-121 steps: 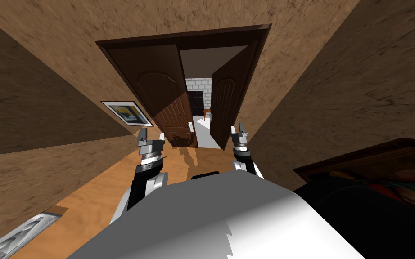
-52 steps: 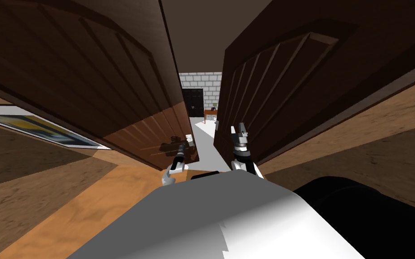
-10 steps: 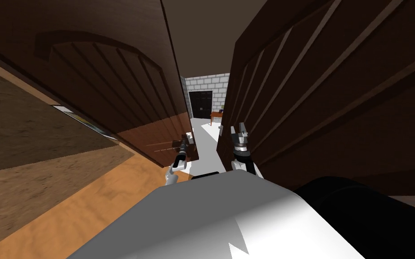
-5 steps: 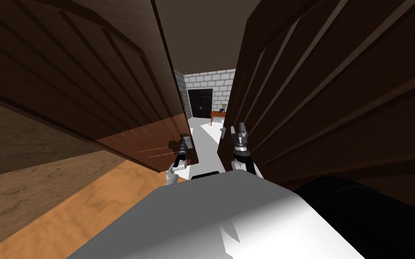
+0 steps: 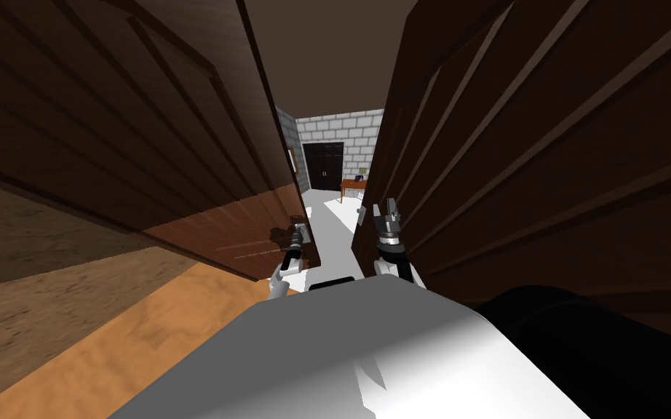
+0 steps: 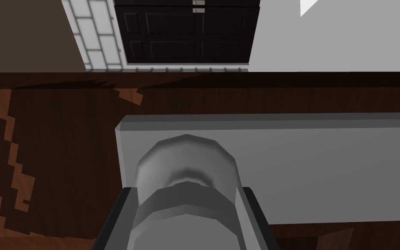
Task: Push the door open
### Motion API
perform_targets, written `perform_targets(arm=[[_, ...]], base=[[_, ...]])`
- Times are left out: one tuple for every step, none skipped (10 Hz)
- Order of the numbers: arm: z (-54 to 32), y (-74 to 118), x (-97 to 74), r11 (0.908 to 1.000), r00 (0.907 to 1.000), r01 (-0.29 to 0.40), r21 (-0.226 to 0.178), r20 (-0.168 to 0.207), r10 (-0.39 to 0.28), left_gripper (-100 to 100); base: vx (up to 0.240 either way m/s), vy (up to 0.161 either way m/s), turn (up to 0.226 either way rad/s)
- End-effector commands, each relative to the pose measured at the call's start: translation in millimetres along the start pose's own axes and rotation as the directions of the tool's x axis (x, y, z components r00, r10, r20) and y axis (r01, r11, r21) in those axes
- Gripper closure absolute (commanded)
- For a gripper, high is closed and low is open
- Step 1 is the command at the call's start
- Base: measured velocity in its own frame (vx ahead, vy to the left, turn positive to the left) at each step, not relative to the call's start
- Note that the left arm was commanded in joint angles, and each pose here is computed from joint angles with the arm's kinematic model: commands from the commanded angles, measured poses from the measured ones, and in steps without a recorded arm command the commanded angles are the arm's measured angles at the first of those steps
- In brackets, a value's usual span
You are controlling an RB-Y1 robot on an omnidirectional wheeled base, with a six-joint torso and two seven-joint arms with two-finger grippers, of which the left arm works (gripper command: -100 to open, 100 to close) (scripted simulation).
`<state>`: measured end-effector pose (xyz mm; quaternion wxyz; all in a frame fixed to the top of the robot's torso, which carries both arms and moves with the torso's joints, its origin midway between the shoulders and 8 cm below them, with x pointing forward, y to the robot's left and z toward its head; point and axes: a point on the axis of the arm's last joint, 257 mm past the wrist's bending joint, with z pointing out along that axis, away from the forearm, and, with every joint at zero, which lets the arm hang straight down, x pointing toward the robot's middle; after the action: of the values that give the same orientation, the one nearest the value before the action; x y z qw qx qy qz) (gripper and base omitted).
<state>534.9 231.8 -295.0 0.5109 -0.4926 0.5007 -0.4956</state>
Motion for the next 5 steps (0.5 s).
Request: perform_targets(arm=[[-0.6, 0.9, 0.0, 1.0, 1.0, 0.001, -0.002, 0.0, -0.001, 100], [-0.6, 0.9, 0.0, 1.0, 1.0, 0.001, -0.002, 0.0, -0.001, 100], [-0.6, 0.9, 0.0, 1.0, 1.0, 0.001, -0.002, 0.0, -0.001, 100], [2.4, 3.0, -2.1, 1.0, 1.0, -0.002, -0.001, 0.006, 0.002, 100], [5.2, 2.3, -3.6, 1.0, 0.9999, -0.003, 0.004, 0.01, 0.003, 100]], base=[[-0.02, 0.001, 0.001], [-0.012, -0.001, 0.003], [0.0, 0.0, 0.0], [0.055, 0.006, 0.028], [0.095, 0.015, 0.028]])
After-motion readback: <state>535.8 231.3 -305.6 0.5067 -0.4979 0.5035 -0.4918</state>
